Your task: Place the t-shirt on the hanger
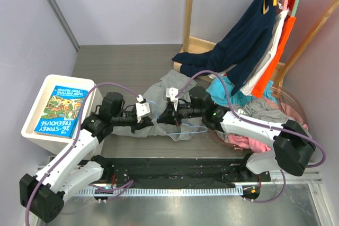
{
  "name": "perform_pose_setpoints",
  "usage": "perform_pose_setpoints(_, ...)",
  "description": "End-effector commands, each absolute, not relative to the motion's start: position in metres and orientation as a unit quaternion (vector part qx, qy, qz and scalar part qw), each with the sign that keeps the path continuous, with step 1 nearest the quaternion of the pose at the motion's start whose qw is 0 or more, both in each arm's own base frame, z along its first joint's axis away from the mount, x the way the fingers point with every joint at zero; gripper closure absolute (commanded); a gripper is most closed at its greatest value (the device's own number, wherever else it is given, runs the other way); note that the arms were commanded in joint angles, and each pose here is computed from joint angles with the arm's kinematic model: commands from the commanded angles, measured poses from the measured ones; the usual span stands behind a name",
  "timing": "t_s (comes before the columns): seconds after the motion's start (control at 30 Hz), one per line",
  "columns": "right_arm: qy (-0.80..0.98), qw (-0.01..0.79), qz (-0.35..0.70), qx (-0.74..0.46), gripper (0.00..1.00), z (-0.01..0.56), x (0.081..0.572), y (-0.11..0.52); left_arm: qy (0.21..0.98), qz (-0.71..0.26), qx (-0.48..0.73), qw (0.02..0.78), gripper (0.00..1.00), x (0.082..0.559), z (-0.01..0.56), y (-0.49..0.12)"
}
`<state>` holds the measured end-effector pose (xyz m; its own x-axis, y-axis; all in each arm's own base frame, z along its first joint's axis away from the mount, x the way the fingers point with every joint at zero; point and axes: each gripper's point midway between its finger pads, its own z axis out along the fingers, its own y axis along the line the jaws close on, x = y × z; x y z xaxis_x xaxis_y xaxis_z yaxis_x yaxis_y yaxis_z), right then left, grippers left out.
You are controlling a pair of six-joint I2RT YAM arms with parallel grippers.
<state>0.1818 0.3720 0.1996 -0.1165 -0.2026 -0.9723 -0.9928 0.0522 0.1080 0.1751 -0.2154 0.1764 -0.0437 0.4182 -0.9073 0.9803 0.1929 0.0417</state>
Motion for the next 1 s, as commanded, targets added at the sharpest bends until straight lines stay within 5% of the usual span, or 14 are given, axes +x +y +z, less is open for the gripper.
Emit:
perform_pose_setpoints(0.0,0.518,0.494,0.475,-0.512,0.99,0.256,0.187,0.386,0.628,-0.334,0.542,0.448,1.0,0.18,0.196,-0.224)
perform_pose_setpoints(0.07,0.524,0.49,0.464,-0.519,0.77,0.257,0.187,0.382,0.631,-0.314,0.548,0.451,1.0,0.183,0.198,-0.219)
perform_pose_setpoints(0.1,0.528,0.49,0.46,-0.519,0.6,0.26,0.186,0.378,0.638,-0.311,0.556,0.432,1.0,0.175,0.191,-0.214)
perform_pose_setpoints(0.13,0.545,0.476,0.451,-0.522,0.31,0.254,0.185,0.373,0.635,-0.304,0.566,0.429,1.0,0.173,0.191,-0.21)
perform_pose_setpoints(0.17,0.558,0.483,0.438,-0.513,0.17,0.259,0.192,0.369,0.619,-0.286,0.584,0.44,1.0,0.172,0.196,-0.207)
perform_pose_setpoints(0.23,0.584,0.472,0.429,-0.502,0.02,0.262,0.191,0.359,0.616,-0.274,0.601,0.429,1.0,0.163,0.192,-0.198)
perform_pose_setpoints(0.5,0.725,0.417,0.353,-0.42,0.07,0.242,0.23,0.317,0.581,-0.266,0.641,0.424,1.0,0.149,0.191,-0.193)
perform_pose_setpoints(0.73,0.77,0.304,0.269,-0.491,0.23,0.167,0.211,0.276,0.569,-0.258,0.653,0.428,1.0,0.15,0.192,-0.193)
perform_pose_setpoints(0.97,0.778,0.255,0.266,-0.509,0.24,0.143,0.205,0.277,0.582,-0.256,0.642,0.428,1.0,0.153,0.192,-0.193)
